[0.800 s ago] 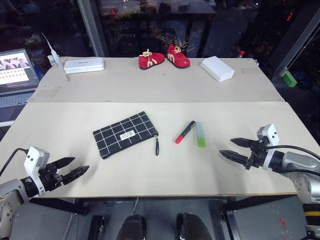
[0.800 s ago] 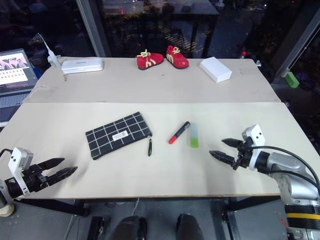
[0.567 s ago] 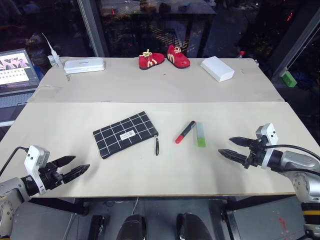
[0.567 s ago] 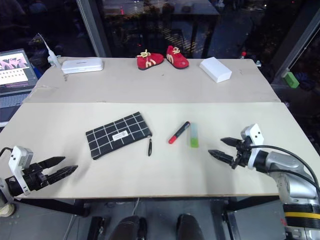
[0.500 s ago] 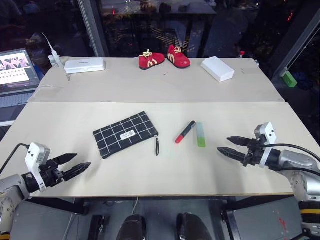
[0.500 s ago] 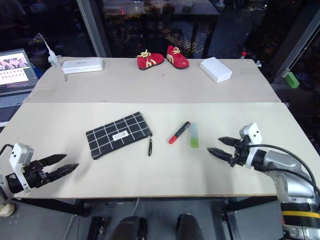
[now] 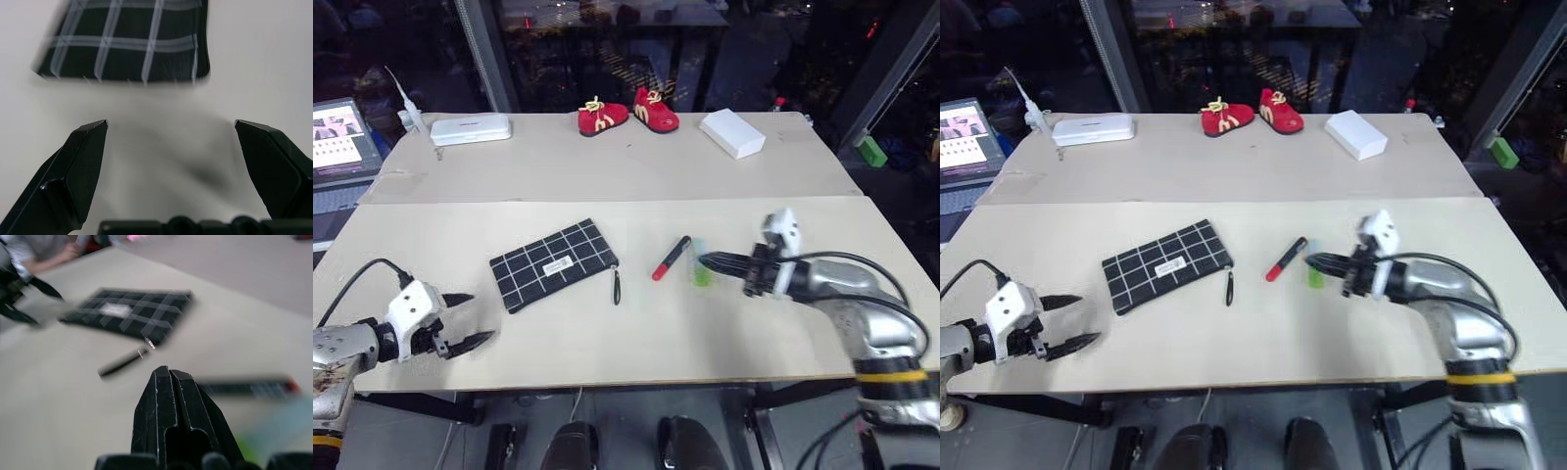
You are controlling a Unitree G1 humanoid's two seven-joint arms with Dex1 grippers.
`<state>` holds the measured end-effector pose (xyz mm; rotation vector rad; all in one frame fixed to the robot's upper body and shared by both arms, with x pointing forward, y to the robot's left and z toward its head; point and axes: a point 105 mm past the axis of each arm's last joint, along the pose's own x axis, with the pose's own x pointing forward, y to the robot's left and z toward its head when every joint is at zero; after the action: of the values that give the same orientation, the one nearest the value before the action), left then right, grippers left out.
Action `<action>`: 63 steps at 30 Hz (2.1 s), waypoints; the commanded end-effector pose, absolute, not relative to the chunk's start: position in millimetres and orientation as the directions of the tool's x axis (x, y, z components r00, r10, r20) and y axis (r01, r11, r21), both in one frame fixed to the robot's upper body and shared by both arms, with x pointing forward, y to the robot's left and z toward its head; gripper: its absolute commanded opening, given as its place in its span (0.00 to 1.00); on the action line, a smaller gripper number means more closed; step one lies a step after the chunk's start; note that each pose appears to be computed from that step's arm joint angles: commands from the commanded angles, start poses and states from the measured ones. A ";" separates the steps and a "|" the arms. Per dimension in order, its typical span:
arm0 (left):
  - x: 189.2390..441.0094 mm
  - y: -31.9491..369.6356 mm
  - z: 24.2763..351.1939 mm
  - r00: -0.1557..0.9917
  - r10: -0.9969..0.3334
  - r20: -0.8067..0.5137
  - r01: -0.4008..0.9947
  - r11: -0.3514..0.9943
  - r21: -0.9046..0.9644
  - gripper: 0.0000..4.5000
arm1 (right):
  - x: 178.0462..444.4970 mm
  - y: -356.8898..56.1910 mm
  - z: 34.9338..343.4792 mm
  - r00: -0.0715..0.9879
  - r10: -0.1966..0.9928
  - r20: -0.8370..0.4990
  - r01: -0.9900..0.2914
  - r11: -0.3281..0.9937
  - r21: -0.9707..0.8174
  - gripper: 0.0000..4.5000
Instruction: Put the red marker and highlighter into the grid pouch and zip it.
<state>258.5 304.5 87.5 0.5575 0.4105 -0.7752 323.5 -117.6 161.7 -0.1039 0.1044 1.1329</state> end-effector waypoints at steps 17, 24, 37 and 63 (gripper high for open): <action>295.1 280.1 99.3 0.598 -0.564 -0.569 0.800 0.376 0.467 1.00 | 389.6 12.9 142.8 0.500 0.812 -0.302 -0.840 0.370 -0.397 0.01; 295.2 277.7 97.8 0.588 -0.579 -0.564 0.807 0.378 0.454 1.00 | 385.1 25.8 118.6 0.486 0.785 -0.384 -0.838 0.294 -0.459 0.01; 299.5 274.8 94.4 0.562 -0.580 -0.589 0.819 0.294 0.492 1.00 | 388.4 19.0 104.5 0.518 0.729 -0.446 -0.764 0.160 -0.625 0.01; 320.0 249.9 98.5 0.613 -0.668 -0.423 0.601 0.045 0.798 1.00 | 385.8 15.0 97.6 0.501 0.735 -0.456 -0.793 0.179 -0.583 0.01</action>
<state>325.8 239.8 101.6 1.1480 -0.1027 -0.9448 383.8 21.0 100.4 -0.8875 0.0599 1.0936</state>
